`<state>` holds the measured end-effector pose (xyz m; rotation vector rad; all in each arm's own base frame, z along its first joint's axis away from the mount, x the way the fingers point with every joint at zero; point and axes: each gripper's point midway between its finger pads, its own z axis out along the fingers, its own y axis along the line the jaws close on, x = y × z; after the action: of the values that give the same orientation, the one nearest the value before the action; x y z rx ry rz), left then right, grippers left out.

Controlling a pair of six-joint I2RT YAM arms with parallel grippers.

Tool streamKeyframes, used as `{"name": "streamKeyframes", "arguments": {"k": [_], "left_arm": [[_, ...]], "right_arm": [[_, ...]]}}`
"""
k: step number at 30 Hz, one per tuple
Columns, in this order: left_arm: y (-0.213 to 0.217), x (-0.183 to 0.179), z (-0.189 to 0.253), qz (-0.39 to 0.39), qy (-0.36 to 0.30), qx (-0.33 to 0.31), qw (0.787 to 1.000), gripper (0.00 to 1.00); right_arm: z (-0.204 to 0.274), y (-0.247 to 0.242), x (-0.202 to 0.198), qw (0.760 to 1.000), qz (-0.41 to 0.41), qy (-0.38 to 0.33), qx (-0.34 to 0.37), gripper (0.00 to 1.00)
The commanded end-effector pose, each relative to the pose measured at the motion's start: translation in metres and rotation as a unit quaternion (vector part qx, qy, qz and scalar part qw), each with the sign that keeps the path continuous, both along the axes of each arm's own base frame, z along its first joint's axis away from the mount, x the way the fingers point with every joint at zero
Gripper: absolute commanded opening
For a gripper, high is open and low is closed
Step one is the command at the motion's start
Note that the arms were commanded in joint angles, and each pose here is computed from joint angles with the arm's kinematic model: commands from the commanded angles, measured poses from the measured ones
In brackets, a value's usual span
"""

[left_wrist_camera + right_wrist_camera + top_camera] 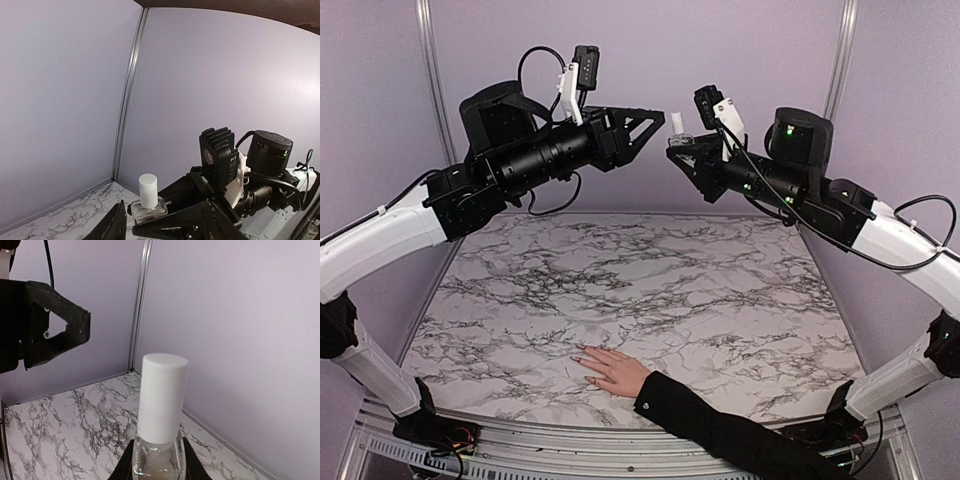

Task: Paint the nails
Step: Screw the nail polish bottle.

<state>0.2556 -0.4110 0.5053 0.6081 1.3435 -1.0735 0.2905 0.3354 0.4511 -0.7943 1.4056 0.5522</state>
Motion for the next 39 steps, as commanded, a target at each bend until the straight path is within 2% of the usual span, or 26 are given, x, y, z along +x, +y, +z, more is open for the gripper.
{"name": "streamKeyframes", "arguments": {"k": [1, 14, 24, 28, 33, 39], "left_arm": [[0.002, 0.028, 0.007, 0.077, 0.018, -0.022, 0.997, 0.53], [-0.021, 0.043, -0.007, 0.083, 0.05, -0.007, 0.995, 0.48], [-0.028, 0.048, -0.017, 0.081, 0.067, -0.002, 0.994, 0.3], [-0.03, 0.048, -0.022, 0.076, 0.077, -0.002, 0.994, 0.3], [-0.024, 0.051, -0.026, 0.091, 0.084, 0.0, 0.992, 0.39], [-0.014, 0.052, -0.026, 0.11, 0.083, 0.001, 0.99, 0.4]], "right_arm": [[-0.005, -0.007, 0.014, 0.998, -0.064, 0.002, -0.014, 0.0], [-0.013, 0.002, 0.012, 0.998, -0.054, 0.007, -0.03, 0.0], [-0.012, 0.006, 0.011, 0.998, -0.047, 0.0, -0.039, 0.0], [-0.008, 0.005, 0.012, 0.998, -0.051, -0.002, -0.035, 0.0], [-0.003, 0.005, 0.011, 0.998, -0.049, -0.003, -0.029, 0.0], [-0.002, 0.004, 0.01, 0.998, -0.049, -0.002, -0.026, 0.0]]}}
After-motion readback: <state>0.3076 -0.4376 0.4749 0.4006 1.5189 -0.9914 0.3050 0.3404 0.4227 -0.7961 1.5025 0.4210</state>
